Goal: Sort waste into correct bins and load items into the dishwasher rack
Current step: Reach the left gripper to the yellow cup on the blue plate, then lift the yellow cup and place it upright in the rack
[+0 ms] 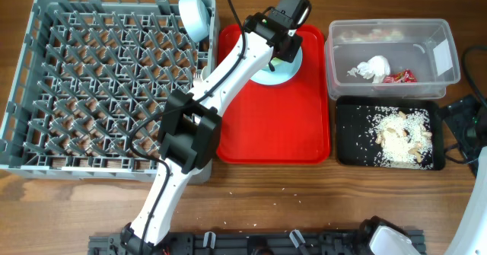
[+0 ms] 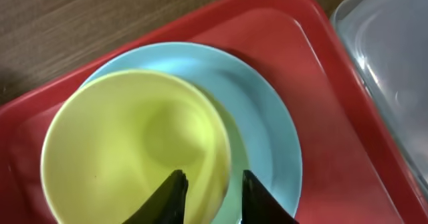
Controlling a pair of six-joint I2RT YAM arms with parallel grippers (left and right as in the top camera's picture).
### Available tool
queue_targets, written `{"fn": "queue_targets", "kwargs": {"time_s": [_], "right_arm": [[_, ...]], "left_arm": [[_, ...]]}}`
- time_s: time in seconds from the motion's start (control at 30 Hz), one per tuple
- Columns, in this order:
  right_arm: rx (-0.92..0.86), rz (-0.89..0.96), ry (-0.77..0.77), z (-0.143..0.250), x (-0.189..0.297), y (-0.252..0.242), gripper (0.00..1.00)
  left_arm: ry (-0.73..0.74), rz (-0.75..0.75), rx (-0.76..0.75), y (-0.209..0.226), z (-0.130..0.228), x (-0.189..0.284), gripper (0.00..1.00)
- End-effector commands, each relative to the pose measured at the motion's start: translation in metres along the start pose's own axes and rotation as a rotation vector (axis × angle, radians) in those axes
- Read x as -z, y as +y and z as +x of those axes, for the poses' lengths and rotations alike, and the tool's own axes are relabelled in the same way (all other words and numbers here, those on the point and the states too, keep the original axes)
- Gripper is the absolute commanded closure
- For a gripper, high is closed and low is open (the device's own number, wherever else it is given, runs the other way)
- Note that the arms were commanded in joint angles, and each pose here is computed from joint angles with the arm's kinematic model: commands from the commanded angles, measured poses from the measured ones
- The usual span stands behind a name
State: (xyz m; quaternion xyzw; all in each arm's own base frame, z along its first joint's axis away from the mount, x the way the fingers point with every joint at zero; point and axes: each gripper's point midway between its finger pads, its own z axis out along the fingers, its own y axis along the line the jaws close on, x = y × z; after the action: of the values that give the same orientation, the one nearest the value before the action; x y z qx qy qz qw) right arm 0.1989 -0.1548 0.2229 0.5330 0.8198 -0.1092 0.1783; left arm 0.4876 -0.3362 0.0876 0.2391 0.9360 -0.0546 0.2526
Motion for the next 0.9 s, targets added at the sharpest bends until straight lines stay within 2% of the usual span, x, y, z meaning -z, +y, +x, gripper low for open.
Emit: {"fn": "queue_targets", "kwargs": {"time_s": [0.0,0.03,0.13,0.17,0.23,0.3,0.33,0.4,0.5,0.57,0.63,0.7,0.73,0.8,0.87], "right_arm": [[-0.02,-0.007,-0.01,-0.003,0.003,0.001,0.0],[-0.02,-0.007,-0.01,-0.003,0.003,0.001,0.0],[-0.02,-0.008,-0.01,-0.003,0.003,0.001,0.0],[-0.021,-0.008,-0.01,-0.003,0.003,0.001,0.0],[-0.021,-0.009,-0.013,-0.004,0.003,0.001,0.0],[-0.021,-0.009,-0.013,-0.004,0.003,0.001,0.0],[-0.021,-0.009,-0.013,-0.004,0.003,0.001,0.0],[-0.022,-0.012,-0.016,-0.004,0.003,0.002,0.0],[-0.024,-0.015,-0.021,-0.006,0.003,0.003,0.0],[-0.024,-0.015,-0.021,-0.006,0.003,0.003,0.0],[-0.024,-0.015,-0.021,-0.006,0.003,0.003,0.0],[-0.024,-0.015,-0.021,-0.006,0.003,0.003,0.0],[-0.024,-0.015,-0.021,-0.006,0.003,0.003,0.0],[-0.024,-0.015,-0.021,-0.006,0.003,0.003,0.0],[-0.024,-0.015,-0.021,-0.006,0.003,0.003,0.0]], "left_arm": [[0.008,-0.005,-0.008,-0.001,0.001,-0.002,0.49],[0.008,-0.005,-0.008,-0.001,0.001,-0.002,0.42],[0.008,-0.005,-0.008,-0.001,0.001,-0.002,0.45],[0.008,-0.005,-0.008,-0.001,0.001,-0.002,0.54],[0.008,-0.006,-0.011,-0.001,0.001,-0.002,0.86],[0.004,-0.006,-0.011,-0.001,0.0,-0.002,0.88],[0.001,-0.016,-0.01,0.002,0.0,-0.002,0.96],[-0.023,-0.082,-0.007,0.014,-0.006,-0.002,0.96],[-0.092,-0.137,0.008,0.026,-0.027,0.024,0.96],[-0.177,-0.064,0.02,0.017,-0.052,0.081,0.96],[-0.246,0.114,0.077,-0.001,-0.061,0.174,0.96],[-0.257,0.243,0.104,-0.002,-0.043,0.257,0.96],[-0.252,0.256,0.122,0.008,-0.029,0.289,0.96],[-0.204,0.308,0.194,0.036,0.007,0.336,0.96],[-0.12,0.36,0.317,0.069,0.038,0.35,0.96]]}}
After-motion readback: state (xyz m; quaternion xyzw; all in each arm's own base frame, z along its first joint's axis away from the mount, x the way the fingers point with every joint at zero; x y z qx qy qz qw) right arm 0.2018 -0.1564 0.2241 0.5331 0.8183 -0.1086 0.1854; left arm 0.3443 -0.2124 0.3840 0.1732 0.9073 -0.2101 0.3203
